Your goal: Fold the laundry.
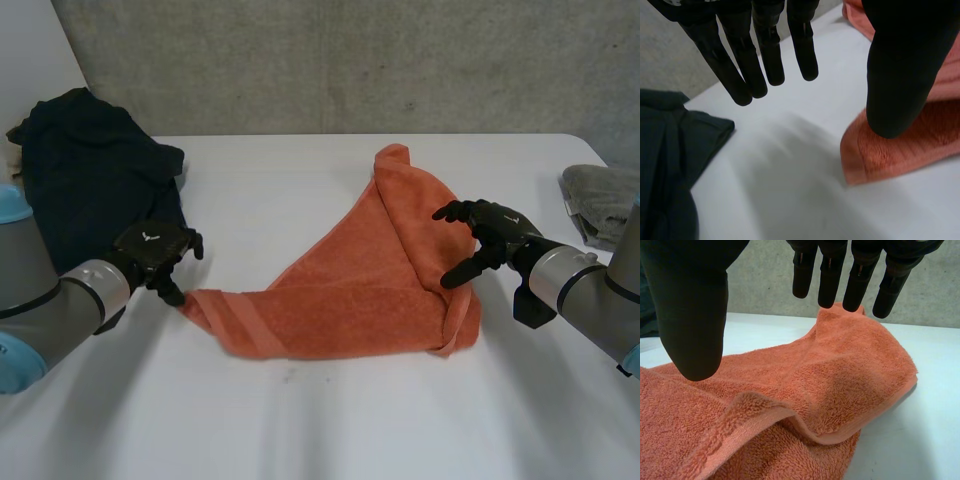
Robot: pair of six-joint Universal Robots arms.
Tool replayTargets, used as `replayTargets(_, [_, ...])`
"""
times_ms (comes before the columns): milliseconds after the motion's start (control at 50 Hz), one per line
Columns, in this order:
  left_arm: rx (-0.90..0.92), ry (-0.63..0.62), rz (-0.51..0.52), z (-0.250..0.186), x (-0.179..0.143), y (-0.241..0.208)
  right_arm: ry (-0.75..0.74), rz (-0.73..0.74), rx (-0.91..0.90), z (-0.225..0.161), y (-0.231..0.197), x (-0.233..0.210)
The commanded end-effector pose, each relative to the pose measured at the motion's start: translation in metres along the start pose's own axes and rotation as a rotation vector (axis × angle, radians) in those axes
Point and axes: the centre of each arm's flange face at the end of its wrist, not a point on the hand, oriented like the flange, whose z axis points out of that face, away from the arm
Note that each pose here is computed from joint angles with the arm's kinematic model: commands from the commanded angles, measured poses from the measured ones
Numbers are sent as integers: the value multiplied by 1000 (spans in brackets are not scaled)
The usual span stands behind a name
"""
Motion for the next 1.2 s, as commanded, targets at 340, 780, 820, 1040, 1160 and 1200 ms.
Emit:
replayTargets(340, [-62, 115, -10, 18, 23, 13, 23, -42, 12, -1, -4, 5])
replayTargets(780, [801, -62, 81, -75, 3, -202, -92, -406, 82, 13, -70, -6])
replayTargets(820, [838, -28, 86, -89, 10, -210, -138, -460, 90, 23, -74, -15])
replayTargets(1040, [944, 173, 92, -146, 38, -214, -222, -564, 235, 92, -77, -37])
replayTargets(1160, [1022, 231, 89, -164, 48, -213, -376, -560, 185, 115, -29, -72])
replayTargets(1200, [1033, 243, 78, -168, 49, -212, -453, -555, 157, 115, -10, -90])
